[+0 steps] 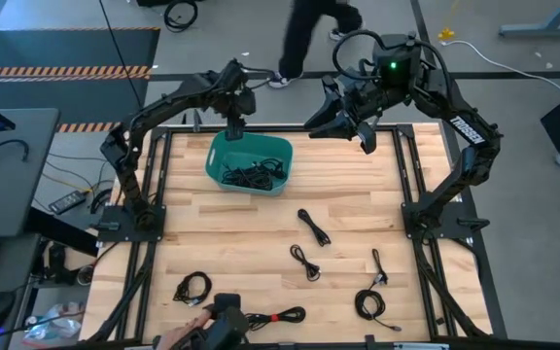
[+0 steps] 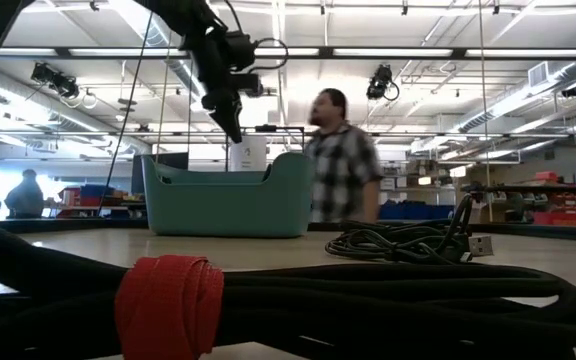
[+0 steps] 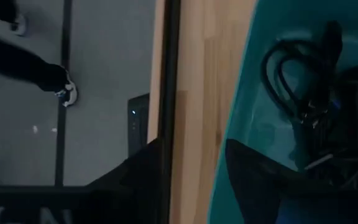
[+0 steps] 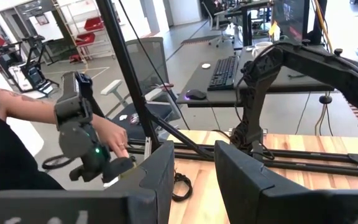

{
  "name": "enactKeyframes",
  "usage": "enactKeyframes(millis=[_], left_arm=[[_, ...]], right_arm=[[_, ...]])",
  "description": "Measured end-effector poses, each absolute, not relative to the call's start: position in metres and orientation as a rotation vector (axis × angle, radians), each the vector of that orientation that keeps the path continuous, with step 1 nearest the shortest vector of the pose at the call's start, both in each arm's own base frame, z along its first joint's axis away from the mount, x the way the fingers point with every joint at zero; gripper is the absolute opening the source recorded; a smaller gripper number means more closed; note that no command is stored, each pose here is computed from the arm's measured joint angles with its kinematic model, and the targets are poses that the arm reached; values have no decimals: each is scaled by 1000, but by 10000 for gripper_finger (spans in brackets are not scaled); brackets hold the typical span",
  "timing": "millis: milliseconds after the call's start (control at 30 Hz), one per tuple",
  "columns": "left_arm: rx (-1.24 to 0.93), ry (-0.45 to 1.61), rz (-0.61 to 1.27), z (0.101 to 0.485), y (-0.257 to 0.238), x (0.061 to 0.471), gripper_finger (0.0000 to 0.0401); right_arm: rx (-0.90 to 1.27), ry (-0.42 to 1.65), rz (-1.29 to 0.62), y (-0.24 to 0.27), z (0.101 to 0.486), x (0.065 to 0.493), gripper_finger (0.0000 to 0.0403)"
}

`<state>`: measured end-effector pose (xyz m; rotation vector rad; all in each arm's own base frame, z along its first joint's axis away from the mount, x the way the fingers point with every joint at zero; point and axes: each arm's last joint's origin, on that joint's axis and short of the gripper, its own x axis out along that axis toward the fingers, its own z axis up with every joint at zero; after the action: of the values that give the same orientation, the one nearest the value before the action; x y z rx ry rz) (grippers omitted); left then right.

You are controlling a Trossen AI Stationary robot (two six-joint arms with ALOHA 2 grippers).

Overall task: Pick and place USB-C Cables
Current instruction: Move the green bin to the center of the table

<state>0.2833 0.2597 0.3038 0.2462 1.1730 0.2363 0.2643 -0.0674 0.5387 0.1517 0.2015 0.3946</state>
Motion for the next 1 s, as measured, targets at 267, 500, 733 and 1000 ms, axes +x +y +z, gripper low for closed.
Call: enactKeyframes(millis=[267,500,733,1000], left_arm=[[190,1302,106,263,270,290,180],[173,1345,87,242,277,296,177],[132,1389,92,227,280,298,168],[84,1390,117,226,272,305,47]], right_arm=[[152,202,395,-67,539,264,121],[163,204,394,-67,539,264,121],[163,204,393,-67,539,264,121],[164,204,393,-67,539,264,121]])
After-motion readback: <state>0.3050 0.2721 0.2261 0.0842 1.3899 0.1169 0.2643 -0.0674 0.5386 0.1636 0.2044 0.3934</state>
